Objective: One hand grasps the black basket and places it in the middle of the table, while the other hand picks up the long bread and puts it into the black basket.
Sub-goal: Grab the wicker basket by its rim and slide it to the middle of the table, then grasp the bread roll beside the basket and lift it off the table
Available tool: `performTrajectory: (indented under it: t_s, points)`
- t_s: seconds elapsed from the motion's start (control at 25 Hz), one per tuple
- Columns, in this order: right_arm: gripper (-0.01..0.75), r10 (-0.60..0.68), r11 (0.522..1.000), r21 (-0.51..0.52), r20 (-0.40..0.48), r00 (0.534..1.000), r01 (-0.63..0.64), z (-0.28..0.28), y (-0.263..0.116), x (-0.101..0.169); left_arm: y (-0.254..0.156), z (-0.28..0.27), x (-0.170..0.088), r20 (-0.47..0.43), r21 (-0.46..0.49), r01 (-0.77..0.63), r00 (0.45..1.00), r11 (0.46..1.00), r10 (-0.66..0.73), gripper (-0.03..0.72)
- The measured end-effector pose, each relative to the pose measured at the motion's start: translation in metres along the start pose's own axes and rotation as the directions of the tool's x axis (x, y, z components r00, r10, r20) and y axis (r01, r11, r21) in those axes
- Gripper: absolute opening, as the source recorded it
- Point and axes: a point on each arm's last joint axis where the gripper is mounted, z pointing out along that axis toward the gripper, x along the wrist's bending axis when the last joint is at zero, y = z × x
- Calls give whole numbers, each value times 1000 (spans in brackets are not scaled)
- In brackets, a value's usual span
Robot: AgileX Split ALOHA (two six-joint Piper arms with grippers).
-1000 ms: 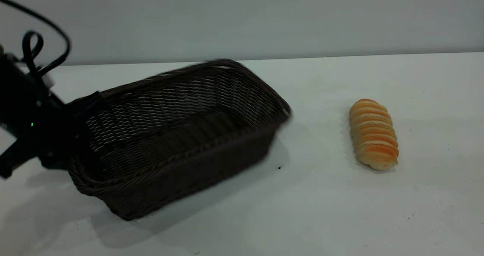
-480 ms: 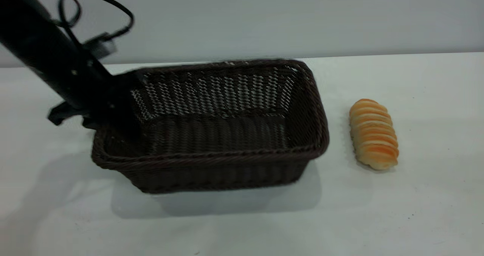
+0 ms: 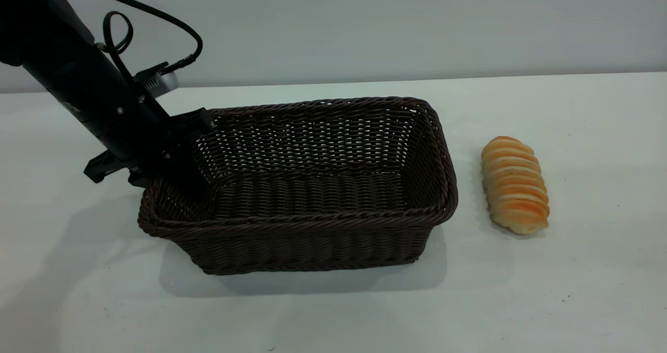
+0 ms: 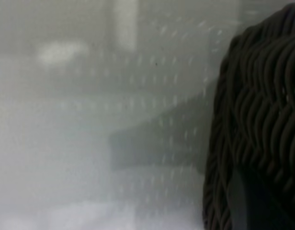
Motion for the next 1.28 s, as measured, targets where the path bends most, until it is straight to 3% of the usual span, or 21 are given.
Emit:
performTrajectory:
  t_s: [0.12,0.36,0.48,0.76,0.96,1.08,1.28]
  points:
    - [508,0,1000,-1,0,1000,0,0,0,0,0,0,-1,4,-1,3,1000,1000,-3,236]
    - [508,0,1000,-2,0,1000,0,0,0,0,1,-3,-3,14,-1,5,1000,1000,-5,519]
    - [508,0,1000,-3,1,1000,0,0,0,0,1,-11,-7,21,-7,-6,1000,1000,6,583]
    - [508,0,1000,-8,2,1000,0,0,1,0,-1,-66,-25,-33,-50,-157,987,986,155,565]
    - [508,4,1000,-12,-6,1000,-4,0,1,1,-10,-127,-39,-145,-116,-259,959,959,242,555]
    - [508,5,999,-43,-47,999,-7,3,7,3,-20,-166,-49,-193,-186,-281,950,941,246,554]
    - [508,37,998,-51,-127,991,-44,38,28,3,-41,-218,-68,-198,-295,-309,945,904,259,553]
